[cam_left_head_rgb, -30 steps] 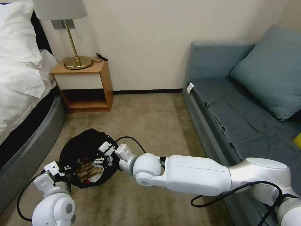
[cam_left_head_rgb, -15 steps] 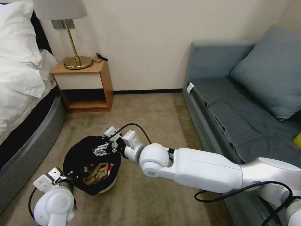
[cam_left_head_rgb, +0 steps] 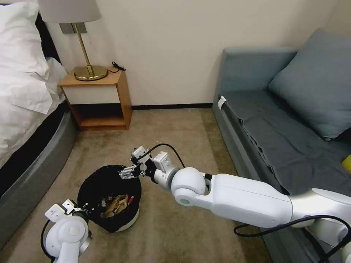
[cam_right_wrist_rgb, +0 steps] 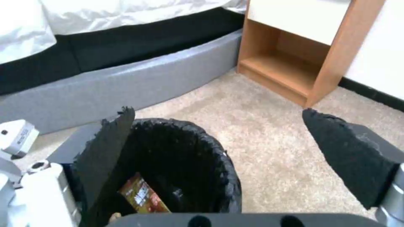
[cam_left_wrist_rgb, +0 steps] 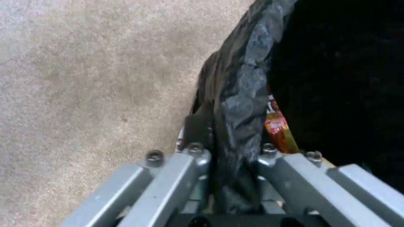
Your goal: Pick up the trash bin, then pick up the garbage on the floor and place it into the trash bin.
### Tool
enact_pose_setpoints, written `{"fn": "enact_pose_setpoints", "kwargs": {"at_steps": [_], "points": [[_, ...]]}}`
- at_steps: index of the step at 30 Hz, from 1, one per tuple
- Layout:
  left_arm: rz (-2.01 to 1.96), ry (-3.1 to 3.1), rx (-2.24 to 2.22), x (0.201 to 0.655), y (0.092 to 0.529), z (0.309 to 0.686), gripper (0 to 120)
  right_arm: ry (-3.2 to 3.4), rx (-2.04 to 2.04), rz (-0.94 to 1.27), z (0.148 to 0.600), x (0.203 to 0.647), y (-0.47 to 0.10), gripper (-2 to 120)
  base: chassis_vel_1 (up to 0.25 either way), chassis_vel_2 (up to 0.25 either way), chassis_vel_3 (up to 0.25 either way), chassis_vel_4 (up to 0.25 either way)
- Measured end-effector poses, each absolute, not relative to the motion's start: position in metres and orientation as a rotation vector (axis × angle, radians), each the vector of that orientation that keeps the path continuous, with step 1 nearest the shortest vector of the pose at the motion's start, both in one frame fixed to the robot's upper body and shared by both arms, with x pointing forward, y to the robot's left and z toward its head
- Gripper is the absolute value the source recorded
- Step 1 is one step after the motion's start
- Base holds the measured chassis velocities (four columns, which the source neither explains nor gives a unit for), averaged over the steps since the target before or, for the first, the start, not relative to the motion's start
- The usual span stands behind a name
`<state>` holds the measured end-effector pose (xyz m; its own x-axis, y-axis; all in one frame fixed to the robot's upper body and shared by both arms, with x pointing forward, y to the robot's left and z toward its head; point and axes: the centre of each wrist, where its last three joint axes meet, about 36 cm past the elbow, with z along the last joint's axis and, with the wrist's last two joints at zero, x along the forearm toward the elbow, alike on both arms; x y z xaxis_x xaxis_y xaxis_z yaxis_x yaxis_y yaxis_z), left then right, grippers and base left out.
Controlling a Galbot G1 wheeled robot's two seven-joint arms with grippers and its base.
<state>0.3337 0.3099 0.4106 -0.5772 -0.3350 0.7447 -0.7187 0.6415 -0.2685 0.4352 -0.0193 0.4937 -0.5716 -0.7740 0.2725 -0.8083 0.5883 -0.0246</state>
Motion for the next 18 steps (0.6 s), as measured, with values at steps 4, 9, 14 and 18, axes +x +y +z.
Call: {"fn": "enact_pose_setpoints", "kwargs": {"at_steps": [4, 9, 14, 18], "points": [[0.696, -2.256, 0.818, 0.329, 0.309, 0.411, 26, -2.588, 1.304, 0.210, 0.492, 0.436, -0.020, 100, 0.000, 0.000, 0.000, 0.000], [0.584, -2.360, 0.817, 0.320, 0.308, 0.410, 44, -2.588, 1.300, 0.206, 0.490, 0.436, -0.021, 100, 0.000, 0.000, 0.000, 0.000], [0.426, -2.661, 0.708, 0.300, 0.309, 0.408, 66, -2.611, 1.277, 0.180, 0.494, 0.439, -0.027, 100, 0.000, 0.000, 0.000, 0.000], [0.349, -2.823, 0.586, 0.291, 0.314, 0.406, 77, -2.631, 1.252, 0.162, 0.498, 0.442, -0.036, 100, 0.000, 0.000, 0.000, 0.000]]}}
